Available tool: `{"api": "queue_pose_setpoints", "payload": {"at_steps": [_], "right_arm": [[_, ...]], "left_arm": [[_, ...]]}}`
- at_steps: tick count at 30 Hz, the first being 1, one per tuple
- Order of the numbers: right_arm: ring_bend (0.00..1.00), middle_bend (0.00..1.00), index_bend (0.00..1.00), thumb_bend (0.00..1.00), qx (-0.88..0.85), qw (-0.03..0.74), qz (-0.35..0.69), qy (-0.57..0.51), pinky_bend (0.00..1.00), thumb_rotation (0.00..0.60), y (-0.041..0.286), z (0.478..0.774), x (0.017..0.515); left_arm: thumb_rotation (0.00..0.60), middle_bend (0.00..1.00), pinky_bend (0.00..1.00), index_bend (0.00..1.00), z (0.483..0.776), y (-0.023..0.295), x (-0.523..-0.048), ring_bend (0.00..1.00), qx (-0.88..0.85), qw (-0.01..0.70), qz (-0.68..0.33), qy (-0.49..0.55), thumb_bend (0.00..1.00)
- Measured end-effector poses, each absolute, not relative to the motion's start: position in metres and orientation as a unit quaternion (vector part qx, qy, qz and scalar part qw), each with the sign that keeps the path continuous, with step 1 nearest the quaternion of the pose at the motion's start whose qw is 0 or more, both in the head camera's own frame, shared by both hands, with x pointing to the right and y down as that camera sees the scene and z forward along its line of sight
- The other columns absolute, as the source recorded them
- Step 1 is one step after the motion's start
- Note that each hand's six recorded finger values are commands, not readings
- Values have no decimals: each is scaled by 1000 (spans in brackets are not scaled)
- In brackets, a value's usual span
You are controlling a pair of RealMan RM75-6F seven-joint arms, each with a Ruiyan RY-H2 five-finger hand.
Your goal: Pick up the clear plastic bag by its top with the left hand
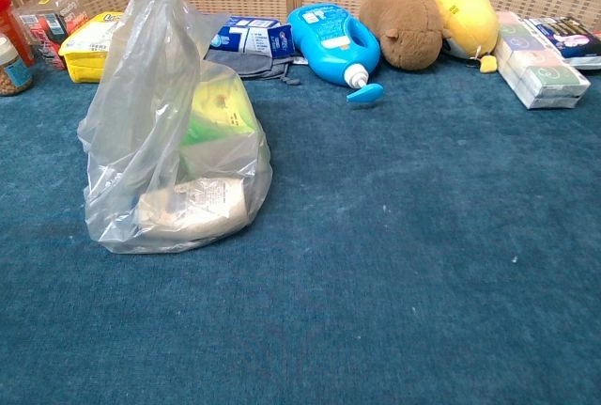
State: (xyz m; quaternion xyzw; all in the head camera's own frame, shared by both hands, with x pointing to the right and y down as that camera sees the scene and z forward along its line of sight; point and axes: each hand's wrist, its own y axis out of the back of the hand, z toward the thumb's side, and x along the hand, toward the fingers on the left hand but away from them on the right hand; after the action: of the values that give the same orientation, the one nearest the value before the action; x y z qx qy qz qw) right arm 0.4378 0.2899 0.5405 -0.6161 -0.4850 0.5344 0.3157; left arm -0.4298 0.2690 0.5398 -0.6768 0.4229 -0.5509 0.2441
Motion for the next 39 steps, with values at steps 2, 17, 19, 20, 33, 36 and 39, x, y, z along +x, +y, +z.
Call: {"api": "queue_pose_setpoints", "payload": {"at_steps": [2, 17, 19, 20, 33, 36, 39], "right_arm": [[359, 404, 376, 289, -615, 316, 535, -486, 262, 599, 290, 540, 440], [359, 404, 376, 289, -615, 314, 527, -495, 261, 598, 295, 537, 445], [360, 404, 376, 289, -615, 315, 527, -495, 261, 598, 294, 536, 445], [360, 404, 376, 289, -614, 316, 527, -495, 261, 598, 294, 536, 445], [359, 404, 376, 289, -609, 315, 533, -495, 260, 598, 294, 536, 445], [360, 404, 376, 290, -609, 315, 535, -494, 260, 598, 294, 538, 444], [359, 404, 376, 289, -608, 314, 537, -493, 260, 599, 293, 539, 443]], "left_arm": [[181, 370, 202, 441, 540, 270, -428, 280, -680, 241, -550, 421, 252], [180, 370, 202, 441, 533, 262, -424, 280, -691, 233, -534, 428, 252], [183, 370, 202, 441, 534, 259, -424, 280, -697, 223, -528, 431, 251], [183, 370, 202, 441, 534, 258, -423, 280, -701, 216, -524, 433, 251], [178, 370, 215, 441, 535, 219, -407, 280, -775, 41, -420, 470, 246], [178, 370, 216, 441, 533, 208, -401, 280, -787, -1, -394, 475, 245], [177, 370, 216, 441, 533, 196, -396, 280, -794, -41, -371, 480, 244]]}}
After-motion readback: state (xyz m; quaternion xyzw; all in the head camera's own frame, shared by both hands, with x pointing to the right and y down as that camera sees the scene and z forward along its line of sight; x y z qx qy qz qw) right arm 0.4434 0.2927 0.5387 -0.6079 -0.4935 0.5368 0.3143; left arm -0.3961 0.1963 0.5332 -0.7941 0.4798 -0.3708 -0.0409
